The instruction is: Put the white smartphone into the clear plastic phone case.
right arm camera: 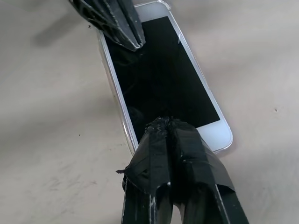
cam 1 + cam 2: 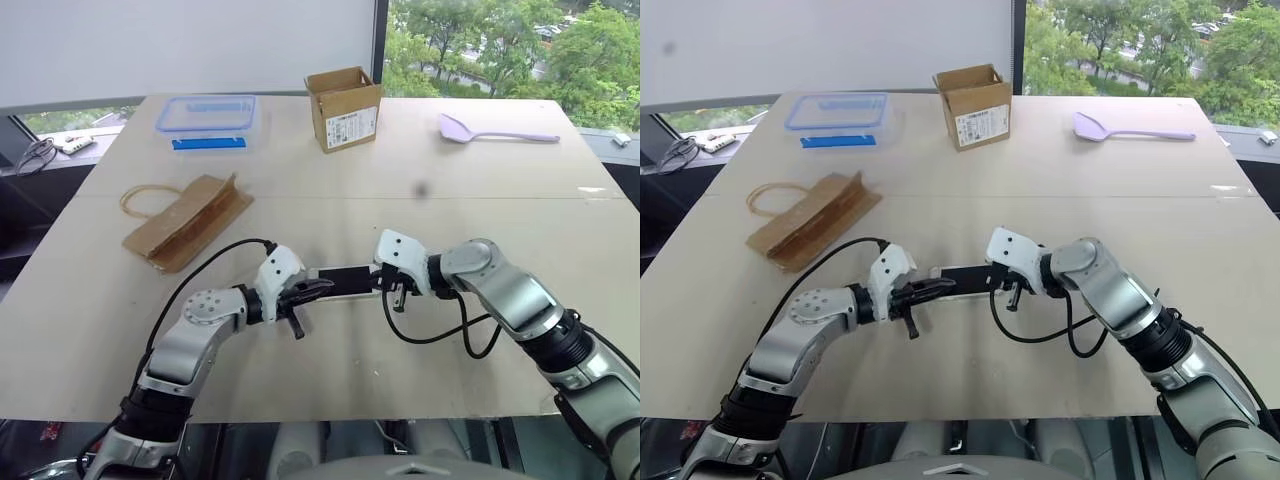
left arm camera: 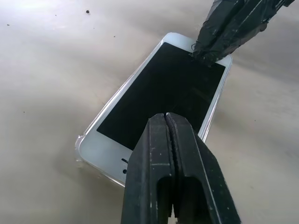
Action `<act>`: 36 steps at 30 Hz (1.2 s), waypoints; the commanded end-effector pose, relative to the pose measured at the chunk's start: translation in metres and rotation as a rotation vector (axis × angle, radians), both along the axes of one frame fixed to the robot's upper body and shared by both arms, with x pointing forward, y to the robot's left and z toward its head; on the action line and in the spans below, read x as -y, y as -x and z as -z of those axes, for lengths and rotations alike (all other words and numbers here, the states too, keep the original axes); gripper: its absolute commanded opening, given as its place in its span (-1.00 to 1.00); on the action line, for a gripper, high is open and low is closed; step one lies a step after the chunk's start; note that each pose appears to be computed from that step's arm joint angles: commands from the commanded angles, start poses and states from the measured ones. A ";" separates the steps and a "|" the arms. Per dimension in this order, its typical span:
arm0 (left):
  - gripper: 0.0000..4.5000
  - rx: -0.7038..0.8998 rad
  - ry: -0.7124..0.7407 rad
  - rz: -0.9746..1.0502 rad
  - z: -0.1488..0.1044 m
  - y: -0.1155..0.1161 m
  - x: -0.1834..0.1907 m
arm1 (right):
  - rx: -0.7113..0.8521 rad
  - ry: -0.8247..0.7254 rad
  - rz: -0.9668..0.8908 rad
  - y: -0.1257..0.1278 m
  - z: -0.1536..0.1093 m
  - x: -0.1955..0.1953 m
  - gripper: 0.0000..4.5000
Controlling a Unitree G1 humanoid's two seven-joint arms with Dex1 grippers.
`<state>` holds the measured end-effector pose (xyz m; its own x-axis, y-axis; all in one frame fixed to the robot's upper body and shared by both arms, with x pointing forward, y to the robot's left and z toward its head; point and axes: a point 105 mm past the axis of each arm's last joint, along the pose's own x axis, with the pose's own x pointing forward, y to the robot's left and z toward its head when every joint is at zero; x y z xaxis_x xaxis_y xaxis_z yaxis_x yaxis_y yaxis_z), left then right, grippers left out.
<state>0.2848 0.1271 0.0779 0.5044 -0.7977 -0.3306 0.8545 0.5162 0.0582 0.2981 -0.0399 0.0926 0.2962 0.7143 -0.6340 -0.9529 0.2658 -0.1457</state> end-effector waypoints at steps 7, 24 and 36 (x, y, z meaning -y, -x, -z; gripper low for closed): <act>-0.99 0.017 -0.004 0.017 -0.003 0.000 0.006 | -0.192 0.123 0.153 0.006 0.045 0.021 -1.00; -0.99 0.016 0.004 0.009 -0.001 0.003 0.009 | -0.289 0.159 0.207 0.017 0.072 0.020 -1.00; -0.99 -0.005 0.041 -0.032 0.003 0.008 0.016 | -0.434 0.261 0.306 0.032 0.101 0.048 -1.00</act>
